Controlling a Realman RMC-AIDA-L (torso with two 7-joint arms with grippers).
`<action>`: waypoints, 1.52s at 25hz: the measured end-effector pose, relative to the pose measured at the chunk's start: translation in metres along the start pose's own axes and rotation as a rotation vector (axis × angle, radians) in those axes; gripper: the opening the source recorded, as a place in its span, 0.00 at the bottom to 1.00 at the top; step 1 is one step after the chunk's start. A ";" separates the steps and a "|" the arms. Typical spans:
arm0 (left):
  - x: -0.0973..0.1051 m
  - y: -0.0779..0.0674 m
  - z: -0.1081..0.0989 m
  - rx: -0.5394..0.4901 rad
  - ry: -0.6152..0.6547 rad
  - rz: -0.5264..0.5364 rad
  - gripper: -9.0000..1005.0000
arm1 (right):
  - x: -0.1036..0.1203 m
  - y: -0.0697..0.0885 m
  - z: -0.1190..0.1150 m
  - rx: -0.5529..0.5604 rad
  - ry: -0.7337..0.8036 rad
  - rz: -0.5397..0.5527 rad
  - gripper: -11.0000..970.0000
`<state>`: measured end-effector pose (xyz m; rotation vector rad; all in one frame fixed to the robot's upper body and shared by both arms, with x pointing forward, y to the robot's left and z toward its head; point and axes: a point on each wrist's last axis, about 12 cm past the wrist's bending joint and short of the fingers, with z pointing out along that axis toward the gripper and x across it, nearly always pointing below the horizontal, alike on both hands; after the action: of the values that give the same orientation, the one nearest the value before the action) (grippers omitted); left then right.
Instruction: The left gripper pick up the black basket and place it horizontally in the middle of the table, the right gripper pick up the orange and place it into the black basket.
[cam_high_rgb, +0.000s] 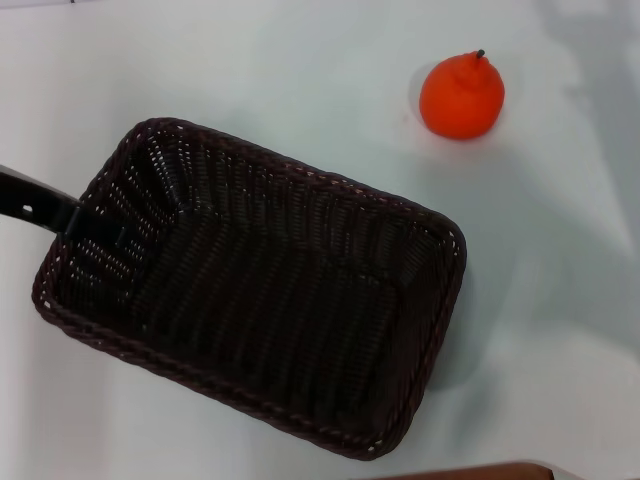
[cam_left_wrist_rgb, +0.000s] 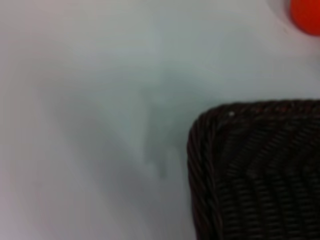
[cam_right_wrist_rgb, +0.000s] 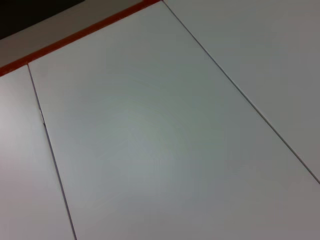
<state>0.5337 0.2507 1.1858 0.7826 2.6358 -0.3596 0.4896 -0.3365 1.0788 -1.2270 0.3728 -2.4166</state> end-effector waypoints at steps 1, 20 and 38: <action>-0.001 0.000 0.005 0.008 0.018 0.001 0.84 | 0.000 0.000 0.000 -0.001 -0.002 0.000 0.87; -0.014 -0.006 0.034 -0.020 0.136 0.008 0.64 | -0.003 0.008 0.009 -0.033 -0.036 -0.024 0.87; -0.008 0.019 0.009 0.018 0.050 -0.479 0.17 | 0.001 0.008 0.056 0.026 0.005 -0.058 0.86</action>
<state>0.5529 0.2597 1.1779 0.1528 2.8510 -0.4921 0.5368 -0.3470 1.1088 -1.2377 0.3108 -2.4656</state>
